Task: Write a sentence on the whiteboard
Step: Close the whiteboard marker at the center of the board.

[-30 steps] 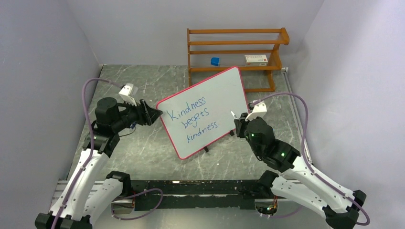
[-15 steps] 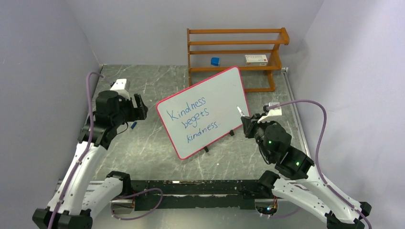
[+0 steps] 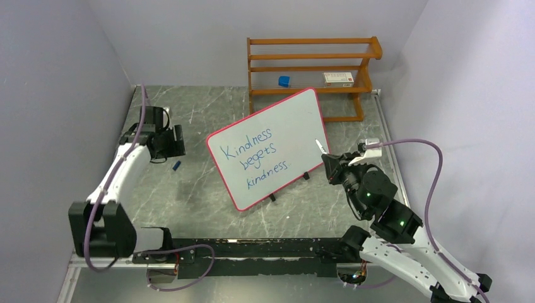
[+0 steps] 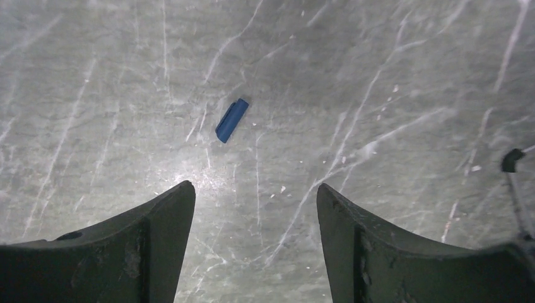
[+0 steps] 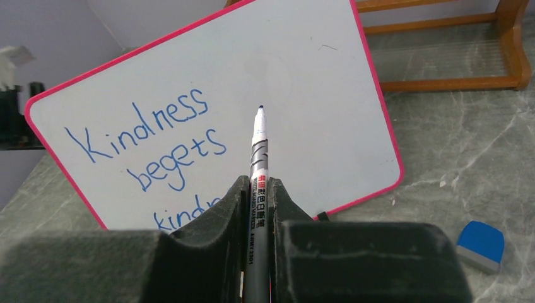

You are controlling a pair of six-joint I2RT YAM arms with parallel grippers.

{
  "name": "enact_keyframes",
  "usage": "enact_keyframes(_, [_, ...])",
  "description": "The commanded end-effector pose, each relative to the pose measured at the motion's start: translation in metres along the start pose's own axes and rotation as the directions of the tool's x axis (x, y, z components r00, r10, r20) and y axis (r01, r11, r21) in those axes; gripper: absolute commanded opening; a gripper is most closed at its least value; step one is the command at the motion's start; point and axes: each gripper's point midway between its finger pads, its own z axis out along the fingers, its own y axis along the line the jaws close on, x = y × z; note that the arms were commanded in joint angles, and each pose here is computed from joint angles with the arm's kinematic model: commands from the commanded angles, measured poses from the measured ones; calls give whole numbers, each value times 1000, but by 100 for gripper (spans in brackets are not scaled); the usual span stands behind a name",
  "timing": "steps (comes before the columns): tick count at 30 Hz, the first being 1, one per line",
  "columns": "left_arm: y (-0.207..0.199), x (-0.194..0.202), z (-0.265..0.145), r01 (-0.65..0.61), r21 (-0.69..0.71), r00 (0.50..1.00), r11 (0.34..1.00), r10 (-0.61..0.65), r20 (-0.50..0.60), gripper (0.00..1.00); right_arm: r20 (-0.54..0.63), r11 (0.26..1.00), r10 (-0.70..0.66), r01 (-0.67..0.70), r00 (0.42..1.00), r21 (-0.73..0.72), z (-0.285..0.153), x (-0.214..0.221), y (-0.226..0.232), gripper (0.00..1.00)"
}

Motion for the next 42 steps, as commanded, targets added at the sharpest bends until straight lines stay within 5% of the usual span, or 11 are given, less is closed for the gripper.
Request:
enact_keyframes(1, [1,7,26,-45,17,992,999,47,-117,72,17,1000,1,-1,1000,-9,-2,-2,-1,0])
enact_keyframes(14, [23,22,74,-118,-87,950,989,87,-299,61,28,999,5,-3,1000,-42,-6,-4,2,0])
enact_keyframes(23, [31,41,102,-99,-47,921,994,74,-383,48,29,1000,-1,2,1000,-29,-5,-4,1,0])
enact_keyframes(42, [19,77,115,-48,70,887,996,74,-457,36,23,1000,-11,11,1000,-19,-3,-2,0,0])
